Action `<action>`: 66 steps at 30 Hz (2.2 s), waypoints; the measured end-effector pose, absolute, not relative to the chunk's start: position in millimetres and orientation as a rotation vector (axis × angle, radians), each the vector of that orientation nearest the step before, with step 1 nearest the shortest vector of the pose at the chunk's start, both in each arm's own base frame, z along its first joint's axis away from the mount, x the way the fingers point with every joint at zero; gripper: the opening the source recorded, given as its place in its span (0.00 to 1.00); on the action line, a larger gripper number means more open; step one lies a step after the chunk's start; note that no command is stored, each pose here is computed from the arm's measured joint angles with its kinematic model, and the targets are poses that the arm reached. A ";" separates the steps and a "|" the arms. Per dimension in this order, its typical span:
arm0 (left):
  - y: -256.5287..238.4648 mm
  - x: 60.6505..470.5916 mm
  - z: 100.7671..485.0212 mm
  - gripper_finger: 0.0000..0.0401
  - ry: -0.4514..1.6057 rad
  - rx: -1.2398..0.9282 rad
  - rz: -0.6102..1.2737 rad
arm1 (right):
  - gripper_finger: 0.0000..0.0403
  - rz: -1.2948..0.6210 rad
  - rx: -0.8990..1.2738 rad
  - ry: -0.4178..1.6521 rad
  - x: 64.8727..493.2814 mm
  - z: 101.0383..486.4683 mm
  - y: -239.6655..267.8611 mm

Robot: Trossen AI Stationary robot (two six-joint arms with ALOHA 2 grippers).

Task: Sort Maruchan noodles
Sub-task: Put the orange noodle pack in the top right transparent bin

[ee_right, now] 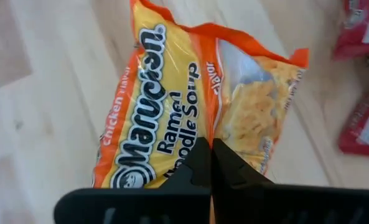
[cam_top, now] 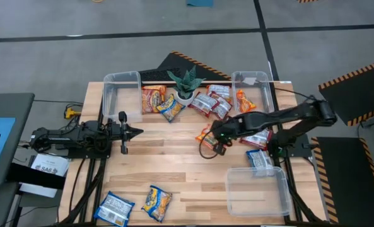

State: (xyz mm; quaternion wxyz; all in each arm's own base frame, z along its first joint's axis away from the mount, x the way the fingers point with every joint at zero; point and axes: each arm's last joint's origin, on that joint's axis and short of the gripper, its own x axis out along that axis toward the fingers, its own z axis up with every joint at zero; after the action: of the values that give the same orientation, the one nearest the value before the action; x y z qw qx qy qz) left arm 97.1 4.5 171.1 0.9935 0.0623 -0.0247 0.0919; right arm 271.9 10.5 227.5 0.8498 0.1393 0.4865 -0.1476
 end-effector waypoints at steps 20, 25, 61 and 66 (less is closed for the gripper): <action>4.5 97.1 171.1 0.00 -0.050 0.125 0.184 | 0.02 -1.185 0.172 0.692 163.0 304.7 -60.7; 4.5 97.1 171.2 0.00 -0.050 0.125 0.184 | 0.02 -1.363 0.215 0.733 146.9 302.9 -88.9; 4.5 97.1 171.1 0.00 -0.050 0.125 0.184 | 0.58 -0.779 0.169 0.576 188.5 283.1 -24.3; 4.5 97.0 171.2 0.00 -0.050 0.124 0.184 | 0.58 -0.571 0.154 0.477 200.9 258.5 11.4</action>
State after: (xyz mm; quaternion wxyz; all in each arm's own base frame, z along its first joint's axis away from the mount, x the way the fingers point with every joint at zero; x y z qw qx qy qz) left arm 97.0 4.5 171.2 0.9935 0.0621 -0.0249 0.0917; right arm 200.9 11.4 258.5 0.9288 0.0750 0.2329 -0.2785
